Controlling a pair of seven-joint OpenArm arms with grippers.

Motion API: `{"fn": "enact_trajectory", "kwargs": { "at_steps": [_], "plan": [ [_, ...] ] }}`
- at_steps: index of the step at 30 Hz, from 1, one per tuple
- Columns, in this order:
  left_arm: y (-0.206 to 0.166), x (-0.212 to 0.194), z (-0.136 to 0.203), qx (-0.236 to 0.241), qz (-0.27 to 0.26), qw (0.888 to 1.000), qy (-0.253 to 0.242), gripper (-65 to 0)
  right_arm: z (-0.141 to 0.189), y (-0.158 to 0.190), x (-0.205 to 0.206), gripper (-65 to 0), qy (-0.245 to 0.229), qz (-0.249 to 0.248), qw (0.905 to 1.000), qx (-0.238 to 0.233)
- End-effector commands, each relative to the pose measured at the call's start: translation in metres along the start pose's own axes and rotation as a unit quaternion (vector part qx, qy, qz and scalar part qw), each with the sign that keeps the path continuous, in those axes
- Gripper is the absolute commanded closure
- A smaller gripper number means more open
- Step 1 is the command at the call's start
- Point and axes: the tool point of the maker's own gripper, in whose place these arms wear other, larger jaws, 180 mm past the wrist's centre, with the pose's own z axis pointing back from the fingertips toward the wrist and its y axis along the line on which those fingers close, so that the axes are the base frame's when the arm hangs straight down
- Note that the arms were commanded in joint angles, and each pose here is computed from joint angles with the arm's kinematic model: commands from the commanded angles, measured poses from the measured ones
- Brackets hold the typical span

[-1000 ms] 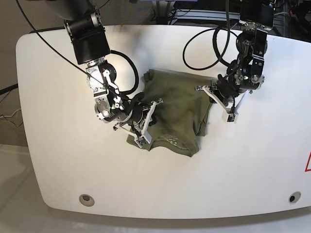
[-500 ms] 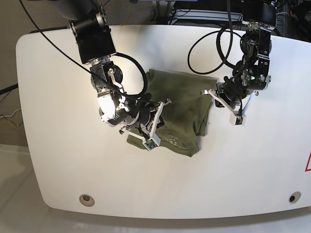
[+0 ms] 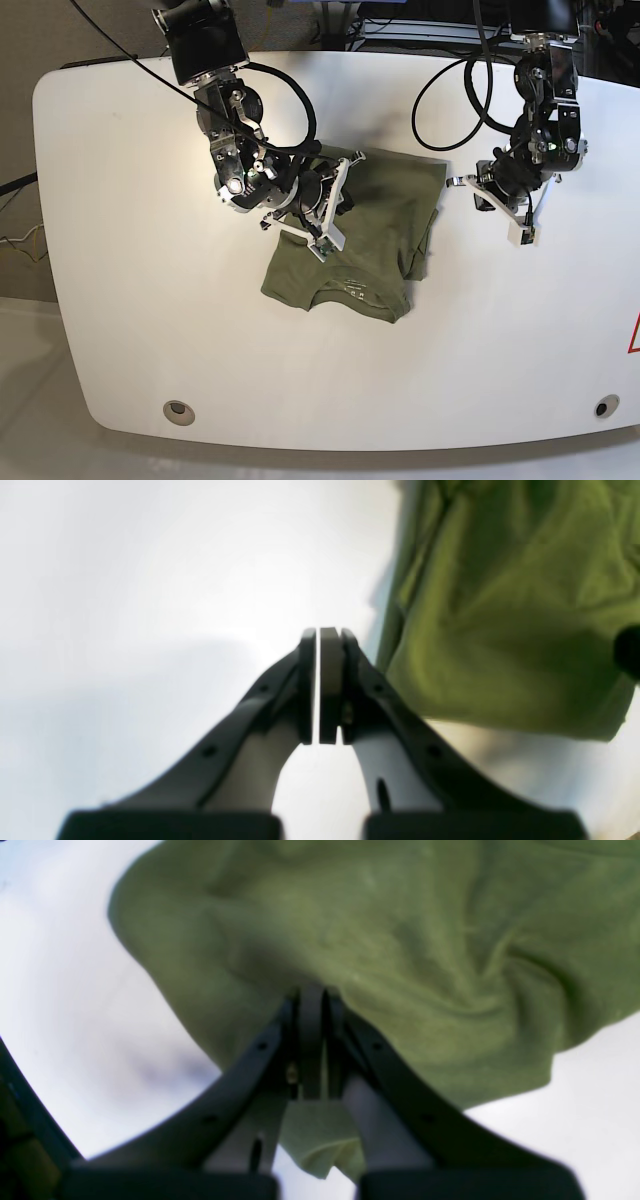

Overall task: Fold the T-shirt properly
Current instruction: 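Press the folded shirt's edges flat with both grippers, then smooth the shirt's collar edge with the right gripper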

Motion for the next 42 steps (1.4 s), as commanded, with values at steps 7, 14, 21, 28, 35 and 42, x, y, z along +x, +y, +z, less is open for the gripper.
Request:
{"fn": "enact_trajectory", "kwargs": {
  "at_steps": [7, 14, 21, 28, 35, 42],
  "plan": [
    [0.016, -0.001, 0.007, 0.018, -0.012, 1.000, -0.005, 0.0, -0.021, 0.014, -0.002, 0.0, 0.014, 0.002, 0.9995, 0.027],
    [0.026, -0.008, 0.010, 0.029, -0.003, 1.000, 0.001, 0.0, -0.044, 0.015, -0.011, 0.0, 0.026, -0.012, 0.9989, 0.038],
    [0.030, -0.014, 0.011, 0.032, -0.001, 0.999, 0.007, 0.0, -0.053, 0.013, -0.009, 0.0, 0.035, -0.003, 0.9986, 0.039],
    [0.030, -0.017, 0.011, 0.033, 0.000, 0.999, 0.010, 0.0, -0.057, 0.010, 0.014, 0.0, 0.025, 0.004, 0.9990, 0.037],
    [0.030, -0.017, 0.011, 0.033, 0.000, 0.999, 0.010, 0.0, -0.058, -0.004, 0.030, 0.0, 0.025, 0.012, 0.9993, 0.025],
    [0.030, -0.017, 0.011, 0.033, 0.000, 0.999, 0.010, 0.0, -0.053, -0.024, 0.030, 0.0, 0.029, 0.018, 0.9994, 0.007]
  ]
}}
